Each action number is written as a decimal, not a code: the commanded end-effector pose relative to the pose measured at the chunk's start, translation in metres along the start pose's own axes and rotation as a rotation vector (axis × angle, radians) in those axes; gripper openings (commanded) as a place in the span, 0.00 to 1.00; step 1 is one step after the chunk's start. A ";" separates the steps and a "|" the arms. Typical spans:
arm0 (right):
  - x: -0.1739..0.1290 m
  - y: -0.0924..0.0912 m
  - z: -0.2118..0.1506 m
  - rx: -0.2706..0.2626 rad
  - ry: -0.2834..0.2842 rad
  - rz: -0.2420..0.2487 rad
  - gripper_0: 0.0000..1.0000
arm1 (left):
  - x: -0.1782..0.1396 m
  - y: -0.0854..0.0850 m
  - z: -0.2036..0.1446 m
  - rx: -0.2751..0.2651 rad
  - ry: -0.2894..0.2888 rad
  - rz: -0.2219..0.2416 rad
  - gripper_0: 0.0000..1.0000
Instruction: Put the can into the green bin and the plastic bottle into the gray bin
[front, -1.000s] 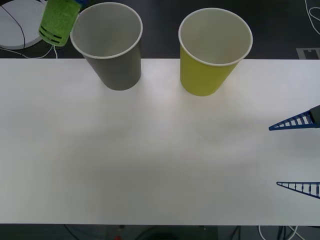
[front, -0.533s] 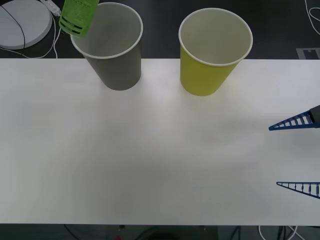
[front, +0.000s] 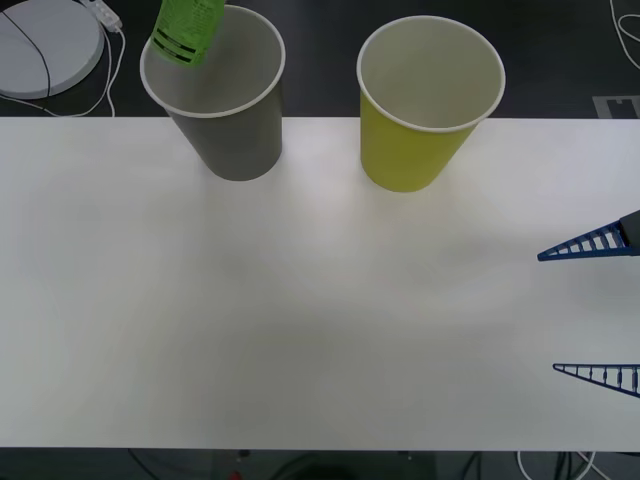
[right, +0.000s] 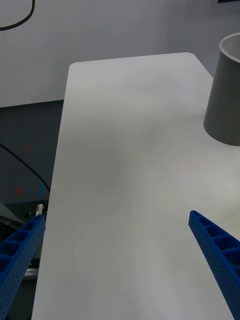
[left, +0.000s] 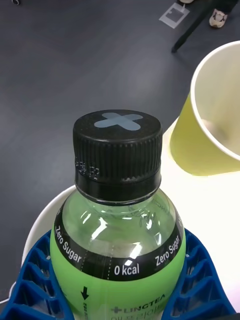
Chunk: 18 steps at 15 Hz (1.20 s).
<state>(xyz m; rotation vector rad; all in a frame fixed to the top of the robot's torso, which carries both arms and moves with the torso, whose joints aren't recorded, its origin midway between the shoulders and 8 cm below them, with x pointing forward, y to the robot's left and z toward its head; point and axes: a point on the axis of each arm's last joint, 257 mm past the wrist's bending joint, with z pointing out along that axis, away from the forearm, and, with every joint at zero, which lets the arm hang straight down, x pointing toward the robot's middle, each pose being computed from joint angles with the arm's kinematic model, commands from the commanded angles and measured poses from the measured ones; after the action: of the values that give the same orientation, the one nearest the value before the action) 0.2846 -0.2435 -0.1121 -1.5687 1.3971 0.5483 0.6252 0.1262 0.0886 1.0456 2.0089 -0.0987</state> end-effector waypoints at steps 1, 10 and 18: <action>0.000 0.000 0.000 0.000 0.000 0.000 1.00 | 0.007 -0.003 0.008 -0.007 0.031 0.024 0.00; 0.000 0.000 0.000 0.000 0.000 0.000 1.00 | 0.008 -0.003 0.010 -0.005 0.034 0.022 1.00; 0.000 0.000 0.000 0.000 0.000 0.000 1.00 | 0.007 -0.005 0.009 -0.001 0.030 0.016 1.00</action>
<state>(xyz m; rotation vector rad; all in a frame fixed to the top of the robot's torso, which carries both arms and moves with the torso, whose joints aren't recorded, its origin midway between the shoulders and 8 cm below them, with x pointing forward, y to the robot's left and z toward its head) 0.2846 -0.2435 -0.1121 -1.5687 1.3971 0.5483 0.6261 0.1236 0.0762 1.0702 2.0261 -0.0707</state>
